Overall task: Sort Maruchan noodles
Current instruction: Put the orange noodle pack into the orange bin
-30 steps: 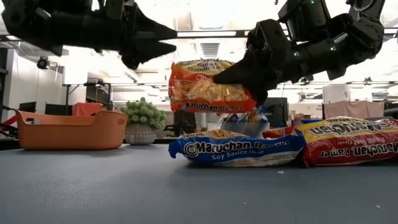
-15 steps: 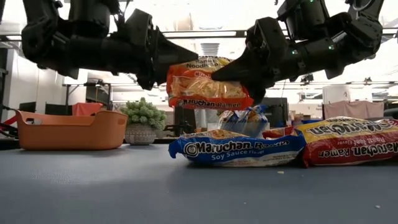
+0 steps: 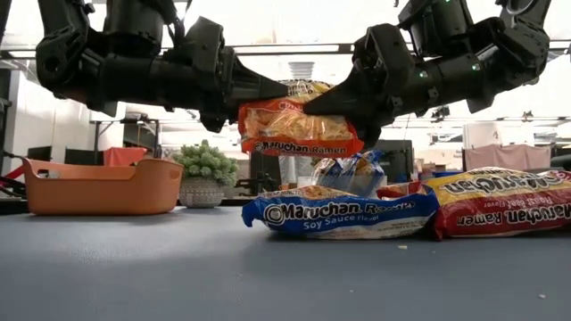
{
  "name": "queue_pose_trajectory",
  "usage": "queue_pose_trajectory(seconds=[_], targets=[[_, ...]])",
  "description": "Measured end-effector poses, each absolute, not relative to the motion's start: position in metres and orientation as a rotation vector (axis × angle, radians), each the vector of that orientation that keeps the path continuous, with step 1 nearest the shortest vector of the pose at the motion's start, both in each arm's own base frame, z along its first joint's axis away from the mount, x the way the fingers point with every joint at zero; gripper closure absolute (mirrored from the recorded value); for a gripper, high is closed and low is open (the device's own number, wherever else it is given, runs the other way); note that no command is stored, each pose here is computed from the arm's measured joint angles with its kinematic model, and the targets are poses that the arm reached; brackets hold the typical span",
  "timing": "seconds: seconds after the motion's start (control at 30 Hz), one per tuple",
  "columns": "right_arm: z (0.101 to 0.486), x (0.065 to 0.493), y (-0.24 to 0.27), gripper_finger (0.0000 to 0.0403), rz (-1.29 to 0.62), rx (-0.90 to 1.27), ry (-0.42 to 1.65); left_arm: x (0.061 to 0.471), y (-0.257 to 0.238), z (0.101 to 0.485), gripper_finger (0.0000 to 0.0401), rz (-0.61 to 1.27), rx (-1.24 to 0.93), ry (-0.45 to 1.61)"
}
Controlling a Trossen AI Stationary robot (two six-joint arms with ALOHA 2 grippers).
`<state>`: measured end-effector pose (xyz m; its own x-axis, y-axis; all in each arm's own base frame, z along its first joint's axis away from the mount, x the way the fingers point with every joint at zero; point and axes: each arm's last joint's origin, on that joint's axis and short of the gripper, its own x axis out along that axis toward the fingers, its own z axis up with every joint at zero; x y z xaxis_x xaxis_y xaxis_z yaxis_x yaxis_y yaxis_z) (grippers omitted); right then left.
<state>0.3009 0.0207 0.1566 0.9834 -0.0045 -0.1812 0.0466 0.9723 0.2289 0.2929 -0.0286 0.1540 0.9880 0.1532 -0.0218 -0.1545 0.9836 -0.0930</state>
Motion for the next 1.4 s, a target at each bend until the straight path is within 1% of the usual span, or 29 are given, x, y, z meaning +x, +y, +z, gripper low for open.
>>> queue_pose_trajectory(seconds=[0.13,0.27,0.37,0.43,0.7,0.9,1.03,1.1,1.2,1.4], targets=[[0.156,0.301,0.021,0.0276,-0.026,0.231,0.184,0.293,-0.029,0.154,0.0296,0.149,-0.099,0.013],[0.156,0.301,0.021,0.0264,-0.029,0.246,0.182,0.293,-0.029,0.154,0.0294,0.150,-0.110,0.013],[0.157,0.301,0.021,0.0243,-0.030,0.265,0.178,0.293,-0.029,0.154,0.0276,0.156,-0.109,0.018],[0.157,0.301,0.021,0.0226,-0.030,0.278,0.176,0.293,-0.028,0.154,0.0272,0.158,-0.109,0.019],[0.168,0.298,0.020,0.0153,-0.026,0.283,0.147,0.290,-0.028,0.162,0.0302,0.155,-0.114,-0.009],[0.192,0.287,0.014,0.0118,-0.040,0.275,0.128,0.280,-0.027,0.181,0.0295,0.156,-0.107,0.000],[0.212,0.277,0.010,0.0107,-0.079,0.269,0.086,0.271,-0.026,0.199,0.0297,0.163,-0.070,0.050],[0.221,0.272,0.009,0.0104,-0.098,0.266,0.060,0.263,-0.024,0.207,0.0299,0.200,-0.051,0.091],[0.232,0.265,0.008,0.0104,-0.095,0.249,0.028,0.249,-0.020,0.223,0.0299,0.300,-0.022,0.193],[0.240,0.260,0.008,0.0112,-0.092,0.229,0.013,0.214,-0.011,0.274,0.0295,0.509,-0.015,0.446]])
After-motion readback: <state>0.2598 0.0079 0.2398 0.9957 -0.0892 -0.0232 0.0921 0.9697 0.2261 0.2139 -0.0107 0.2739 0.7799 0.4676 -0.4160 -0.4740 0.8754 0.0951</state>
